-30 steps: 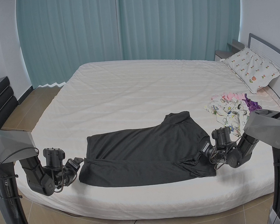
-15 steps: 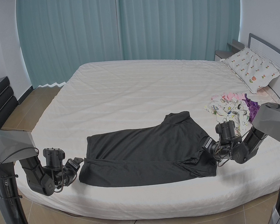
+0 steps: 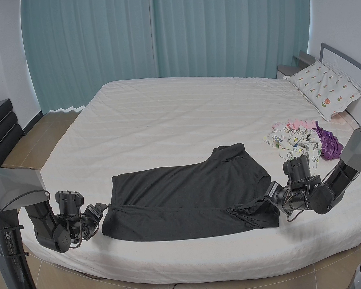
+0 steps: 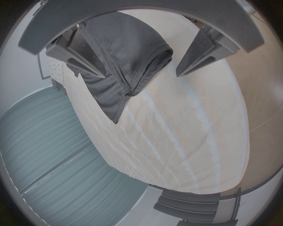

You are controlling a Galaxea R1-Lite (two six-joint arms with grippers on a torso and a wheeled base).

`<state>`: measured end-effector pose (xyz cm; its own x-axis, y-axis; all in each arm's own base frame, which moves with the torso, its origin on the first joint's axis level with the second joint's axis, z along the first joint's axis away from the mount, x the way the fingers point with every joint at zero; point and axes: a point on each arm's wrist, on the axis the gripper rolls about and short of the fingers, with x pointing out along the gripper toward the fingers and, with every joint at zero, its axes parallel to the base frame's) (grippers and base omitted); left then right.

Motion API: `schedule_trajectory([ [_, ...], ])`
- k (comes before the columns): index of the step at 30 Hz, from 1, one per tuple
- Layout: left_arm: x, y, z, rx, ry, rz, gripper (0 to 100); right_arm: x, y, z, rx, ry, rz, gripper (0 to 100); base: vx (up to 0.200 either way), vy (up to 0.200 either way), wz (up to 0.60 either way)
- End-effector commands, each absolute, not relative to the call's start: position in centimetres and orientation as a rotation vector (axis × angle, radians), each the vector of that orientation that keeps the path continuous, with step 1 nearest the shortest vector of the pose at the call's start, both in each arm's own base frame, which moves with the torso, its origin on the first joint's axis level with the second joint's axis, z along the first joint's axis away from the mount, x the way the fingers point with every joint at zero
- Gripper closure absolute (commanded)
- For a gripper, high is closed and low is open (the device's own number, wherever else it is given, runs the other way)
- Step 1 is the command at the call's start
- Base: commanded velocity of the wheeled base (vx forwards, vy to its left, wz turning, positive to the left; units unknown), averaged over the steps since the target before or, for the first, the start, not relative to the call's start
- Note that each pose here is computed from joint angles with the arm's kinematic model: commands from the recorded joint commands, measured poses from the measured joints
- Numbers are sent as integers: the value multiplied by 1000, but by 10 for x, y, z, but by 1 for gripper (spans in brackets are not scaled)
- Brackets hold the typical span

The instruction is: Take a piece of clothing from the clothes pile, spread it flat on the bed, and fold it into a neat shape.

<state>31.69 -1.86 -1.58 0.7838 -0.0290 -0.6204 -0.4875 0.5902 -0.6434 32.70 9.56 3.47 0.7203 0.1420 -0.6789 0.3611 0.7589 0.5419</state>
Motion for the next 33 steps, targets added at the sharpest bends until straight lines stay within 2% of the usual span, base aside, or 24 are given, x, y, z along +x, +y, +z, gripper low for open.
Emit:
schedule_trajectory([
  [1, 317, -19, -16, -913, 633, 290, 0, 313, 99, 41, 705, 782, -117, 100, 0, 0, 0],
  [5, 317, -19, -16, -913, 633, 290, 0, 303, 100, 35, 686, 810, -124, 100, 0, 0, 0],
  [6, 317, -19, -16, -913, 633, 290, 0, 299, 101, 33, 679, 822, -124, 0, 0, 0, 0],
  [11, 316, -18, -17, -912, 637, 292, 0, 280, 101, 26, 645, 883, -129, 0, 0, 0, 0],
  [19, 316, -18, -17, -912, 637, 292, 0, 281, 94, 24, 650, 877, -149, 0, 0, 0, 0],
  [33, 316, -18, -17, -912, 637, 292, 0, 335, 77, 8, 679, 812, -193, 0, 0, 0, 0],
])
